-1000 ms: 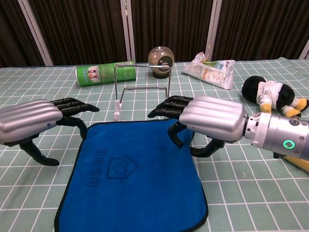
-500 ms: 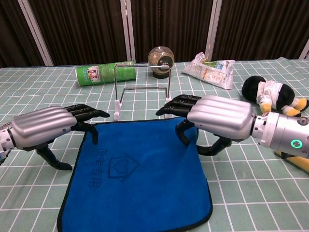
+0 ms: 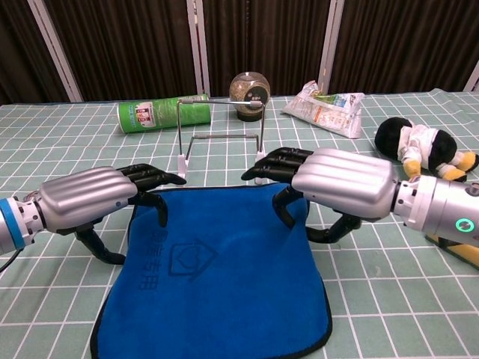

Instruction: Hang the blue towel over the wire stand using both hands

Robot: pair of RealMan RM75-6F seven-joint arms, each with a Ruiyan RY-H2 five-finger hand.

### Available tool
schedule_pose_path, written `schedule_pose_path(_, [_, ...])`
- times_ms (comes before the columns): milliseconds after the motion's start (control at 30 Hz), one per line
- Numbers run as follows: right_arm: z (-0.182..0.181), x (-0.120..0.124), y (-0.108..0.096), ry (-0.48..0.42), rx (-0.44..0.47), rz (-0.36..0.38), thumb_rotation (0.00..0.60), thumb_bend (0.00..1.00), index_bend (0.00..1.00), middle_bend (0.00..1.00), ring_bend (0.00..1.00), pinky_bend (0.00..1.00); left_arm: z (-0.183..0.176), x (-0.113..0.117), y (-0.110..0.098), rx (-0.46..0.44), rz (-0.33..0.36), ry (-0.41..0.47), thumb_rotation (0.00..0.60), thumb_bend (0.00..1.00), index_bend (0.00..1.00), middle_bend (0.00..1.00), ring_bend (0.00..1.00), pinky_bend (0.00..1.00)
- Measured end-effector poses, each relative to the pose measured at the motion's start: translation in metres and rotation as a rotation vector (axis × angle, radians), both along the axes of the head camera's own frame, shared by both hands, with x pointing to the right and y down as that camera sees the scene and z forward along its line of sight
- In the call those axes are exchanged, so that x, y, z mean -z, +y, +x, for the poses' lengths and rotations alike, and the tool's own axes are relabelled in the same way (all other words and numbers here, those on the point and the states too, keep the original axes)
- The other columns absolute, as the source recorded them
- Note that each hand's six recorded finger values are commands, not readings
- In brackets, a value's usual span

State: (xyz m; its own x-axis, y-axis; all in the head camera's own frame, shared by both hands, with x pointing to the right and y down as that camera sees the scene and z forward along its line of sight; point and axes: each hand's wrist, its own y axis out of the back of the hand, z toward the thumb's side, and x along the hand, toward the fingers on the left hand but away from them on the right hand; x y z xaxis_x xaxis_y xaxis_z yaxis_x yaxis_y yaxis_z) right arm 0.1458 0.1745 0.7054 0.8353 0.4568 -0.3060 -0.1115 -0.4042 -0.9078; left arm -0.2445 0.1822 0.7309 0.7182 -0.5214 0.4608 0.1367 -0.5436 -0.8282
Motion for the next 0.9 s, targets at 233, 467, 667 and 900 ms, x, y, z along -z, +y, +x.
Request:
schedule_pose_path(233, [-0.0002, 0.0015, 0.0012, -0.001, 0.005, 0.002, 0.600, 0.45, 0.65, 0.03, 0.00, 0.00, 0.0022, -0.0010, 0.0013, -0.002, -0.013, 0.001, 0.600, 0.31, 0.40, 0.00, 0.00, 0.00])
schedule_pose_path(467, [0.0001, 0.0033, 0.0017, -0.001, 0.010, 0.010, 0.600, 0.45, 0.65, 0.03, 0.00, 0.00, 0.0036, -0.0013, 0.0011, 0.009, -0.022, 0.012, 0.600, 0.39, 0.41, 0.00, 0.00, 0.00])
schedule_pose_path(667, [0.0014, 0.0052, 0.0005, 0.001, 0.009, 0.014, 0.600, 0.45, 0.65, 0.03, 0.00, 0.00, 0.0048, -0.0055, 0.0032, 0.016, -0.036, 0.011, 0.600, 0.42, 0.55, 0.00, 0.00, 0.00])
schedule_pose_path(900, [0.0034, 0.0079, -0.0006, -0.003, 0.003, 0.016, 0.600, 0.45, 0.65, 0.03, 0.00, 0.00, 0.0100, -0.0069, 0.0042, 0.017, -0.021, 0.019, 0.600, 0.50, 0.65, 0.00, 0.00, 0.00])
